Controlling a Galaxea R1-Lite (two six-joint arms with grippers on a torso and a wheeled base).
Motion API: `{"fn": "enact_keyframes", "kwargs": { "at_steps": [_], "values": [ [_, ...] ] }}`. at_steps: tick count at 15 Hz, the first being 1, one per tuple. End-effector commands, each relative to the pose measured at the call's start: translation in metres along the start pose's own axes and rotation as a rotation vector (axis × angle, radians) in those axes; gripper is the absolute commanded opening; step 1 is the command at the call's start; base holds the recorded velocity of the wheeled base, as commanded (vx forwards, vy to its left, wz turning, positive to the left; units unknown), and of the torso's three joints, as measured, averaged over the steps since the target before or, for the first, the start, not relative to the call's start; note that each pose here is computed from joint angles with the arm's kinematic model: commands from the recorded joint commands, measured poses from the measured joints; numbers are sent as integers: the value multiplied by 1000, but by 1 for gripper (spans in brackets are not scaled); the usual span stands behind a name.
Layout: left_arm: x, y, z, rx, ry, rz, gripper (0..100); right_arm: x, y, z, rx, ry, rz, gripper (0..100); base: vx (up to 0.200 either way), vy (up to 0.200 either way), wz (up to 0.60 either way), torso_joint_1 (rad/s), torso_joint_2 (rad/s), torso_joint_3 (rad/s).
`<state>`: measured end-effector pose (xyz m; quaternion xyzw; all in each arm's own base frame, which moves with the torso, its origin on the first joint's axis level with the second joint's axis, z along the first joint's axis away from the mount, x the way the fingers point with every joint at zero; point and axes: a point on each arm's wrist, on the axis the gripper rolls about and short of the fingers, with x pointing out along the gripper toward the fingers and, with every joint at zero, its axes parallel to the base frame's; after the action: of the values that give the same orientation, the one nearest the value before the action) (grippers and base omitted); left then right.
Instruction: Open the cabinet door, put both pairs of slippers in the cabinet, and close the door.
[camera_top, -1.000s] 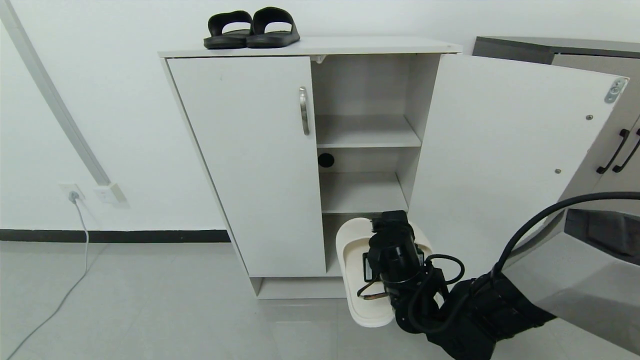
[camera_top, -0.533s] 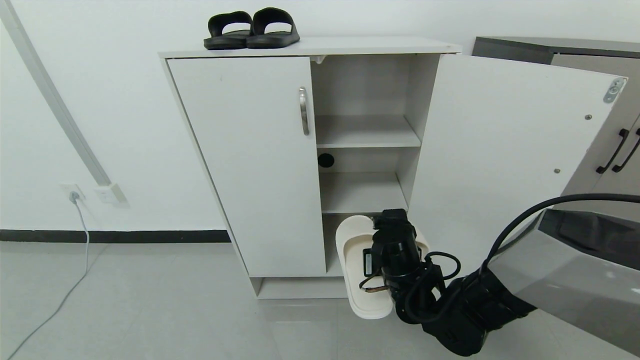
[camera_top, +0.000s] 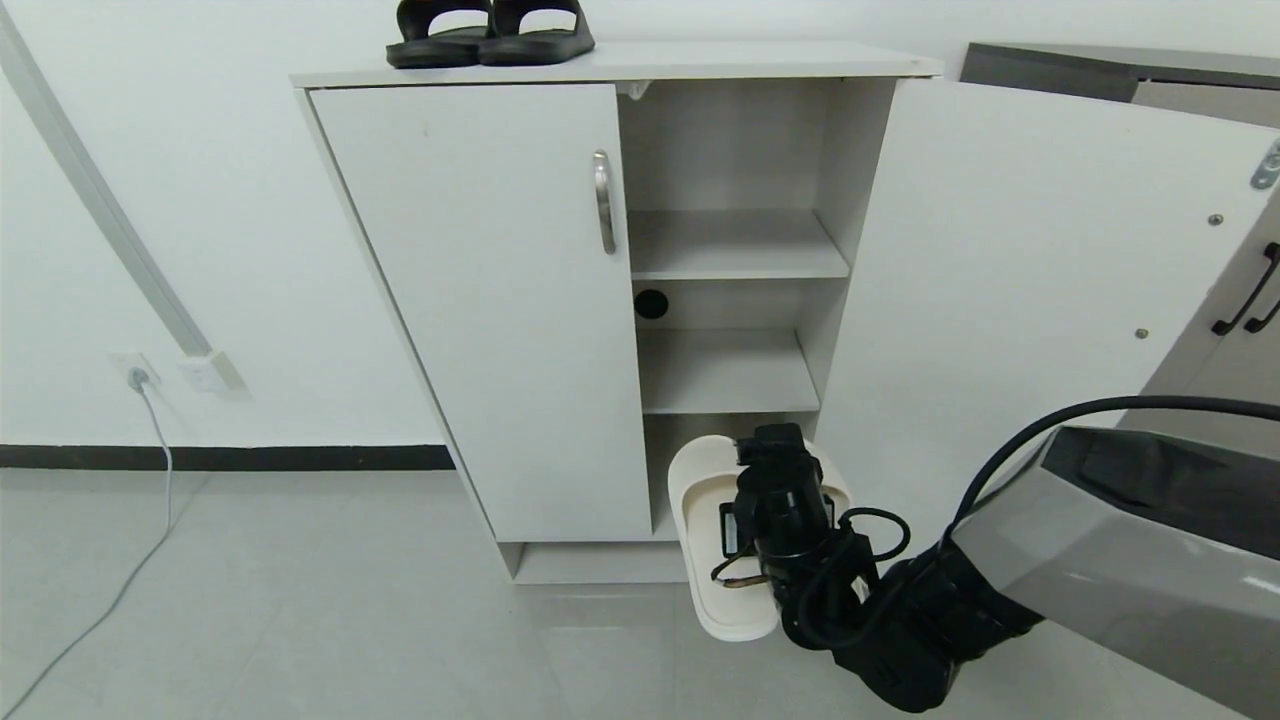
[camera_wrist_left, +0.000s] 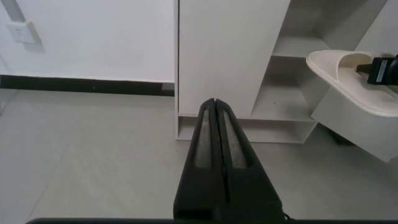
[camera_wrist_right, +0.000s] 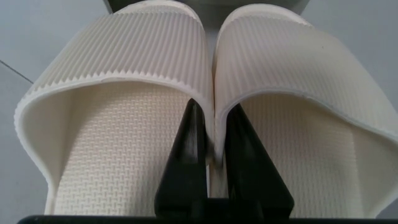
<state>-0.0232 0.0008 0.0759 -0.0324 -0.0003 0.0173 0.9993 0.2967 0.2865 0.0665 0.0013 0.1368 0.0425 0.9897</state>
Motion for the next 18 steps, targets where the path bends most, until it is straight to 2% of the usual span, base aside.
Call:
{"fn": "enact_keyframes", "kwargs": {
  "at_steps": [1,5,9,11,12,14,18],
  "values": [
    [0,0,0,-1,3,1,0,8,2,-7,-2,-5,-5,0,0,0,0,-2,2,-188],
    [0,0,0,2,2,2,0,20,-4,-9,3,-49,-19,0,0,0,0,5,0,-193],
    [0,0,0,2,1,2,0,24,-1,-8,-14,-112,-15,0,0,0,0,6,2,-198],
    [0,0,0,2,1,1,0,26,0,-6,-17,-187,-7,0,0,0,0,10,0,-102],
    [0,0,0,2,1,2,0,25,0,-5,-42,-298,-9,0,0,0,0,0,0,0],
    [0,0,0,2,1,2,0,29,-5,-3,-77,-392,-36,0,0,0,0,0,0,0],
    [0,0,0,-1,1,2,0,33,-9,0,-72,-393,-49,0,0,0,0,0,0,0]
  ]
}}
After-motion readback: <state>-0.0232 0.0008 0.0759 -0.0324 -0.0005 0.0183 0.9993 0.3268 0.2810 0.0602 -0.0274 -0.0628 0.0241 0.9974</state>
